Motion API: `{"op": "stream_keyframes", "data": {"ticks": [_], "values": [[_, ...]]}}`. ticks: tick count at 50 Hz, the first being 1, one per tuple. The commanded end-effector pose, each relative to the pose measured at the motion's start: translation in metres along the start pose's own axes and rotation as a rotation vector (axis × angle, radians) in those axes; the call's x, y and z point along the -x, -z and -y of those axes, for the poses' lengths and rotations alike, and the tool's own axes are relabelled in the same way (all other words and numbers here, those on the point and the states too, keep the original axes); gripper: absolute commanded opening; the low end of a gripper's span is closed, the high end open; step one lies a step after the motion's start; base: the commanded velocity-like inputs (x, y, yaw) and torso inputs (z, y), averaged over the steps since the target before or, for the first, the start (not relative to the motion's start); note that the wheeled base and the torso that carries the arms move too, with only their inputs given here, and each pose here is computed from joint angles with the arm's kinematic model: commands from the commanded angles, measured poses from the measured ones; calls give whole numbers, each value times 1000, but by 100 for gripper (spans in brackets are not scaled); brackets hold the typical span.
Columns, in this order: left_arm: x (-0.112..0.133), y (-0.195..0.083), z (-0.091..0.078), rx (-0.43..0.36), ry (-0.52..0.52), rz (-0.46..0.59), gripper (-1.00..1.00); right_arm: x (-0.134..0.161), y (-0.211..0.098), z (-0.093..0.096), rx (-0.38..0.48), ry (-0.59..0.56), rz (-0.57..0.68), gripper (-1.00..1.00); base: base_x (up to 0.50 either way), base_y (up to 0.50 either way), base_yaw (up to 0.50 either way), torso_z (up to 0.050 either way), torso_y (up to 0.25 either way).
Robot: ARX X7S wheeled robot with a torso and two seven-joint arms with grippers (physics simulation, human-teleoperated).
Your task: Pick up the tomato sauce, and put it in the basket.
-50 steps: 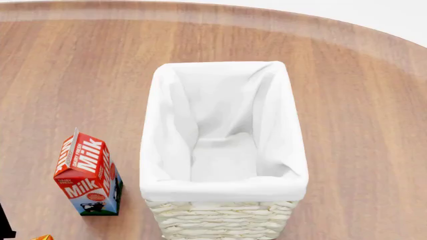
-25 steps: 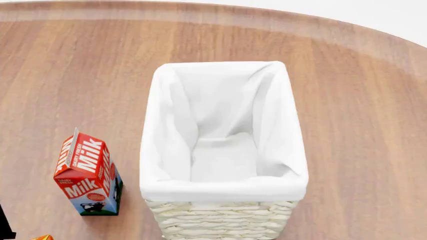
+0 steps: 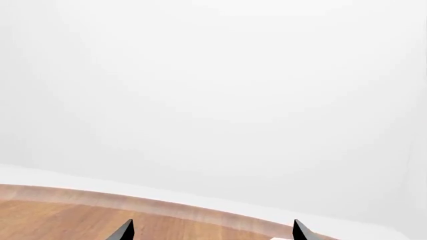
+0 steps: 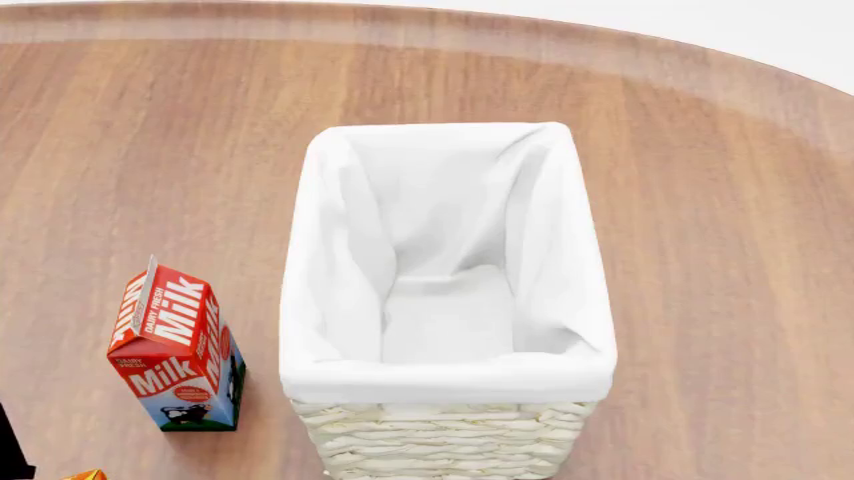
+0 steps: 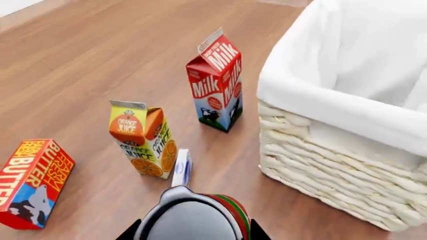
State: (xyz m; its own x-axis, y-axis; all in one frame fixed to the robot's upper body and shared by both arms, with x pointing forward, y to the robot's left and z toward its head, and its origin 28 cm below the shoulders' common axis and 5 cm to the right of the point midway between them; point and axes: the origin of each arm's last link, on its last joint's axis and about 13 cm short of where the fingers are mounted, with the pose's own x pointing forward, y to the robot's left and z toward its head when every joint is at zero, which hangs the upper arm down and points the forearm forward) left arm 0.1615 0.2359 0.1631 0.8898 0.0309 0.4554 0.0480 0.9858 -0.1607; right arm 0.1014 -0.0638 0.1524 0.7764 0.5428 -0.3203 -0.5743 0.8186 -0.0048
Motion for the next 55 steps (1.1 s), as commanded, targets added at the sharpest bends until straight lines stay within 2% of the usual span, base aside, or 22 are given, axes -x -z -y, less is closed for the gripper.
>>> {"op": "stream_keyframes", "data": {"ticks": [1,7,43,55], "values": [[0,0,0,1,2,1,100,20,-15,1,8,76,106,-100,0,0,0,0,0],[0,1,0,1,2,1,100,32,-23,1,18,109,138,-100,0,0,0,0,0],[1,-2,0,4,2,7,100,62,-42,36,64,257,267,-100,0,0,0,0,0],[1,-2,1,5,3,7,100,61,-49,40,88,302,302,-100,0,0,0,0,0]]}}
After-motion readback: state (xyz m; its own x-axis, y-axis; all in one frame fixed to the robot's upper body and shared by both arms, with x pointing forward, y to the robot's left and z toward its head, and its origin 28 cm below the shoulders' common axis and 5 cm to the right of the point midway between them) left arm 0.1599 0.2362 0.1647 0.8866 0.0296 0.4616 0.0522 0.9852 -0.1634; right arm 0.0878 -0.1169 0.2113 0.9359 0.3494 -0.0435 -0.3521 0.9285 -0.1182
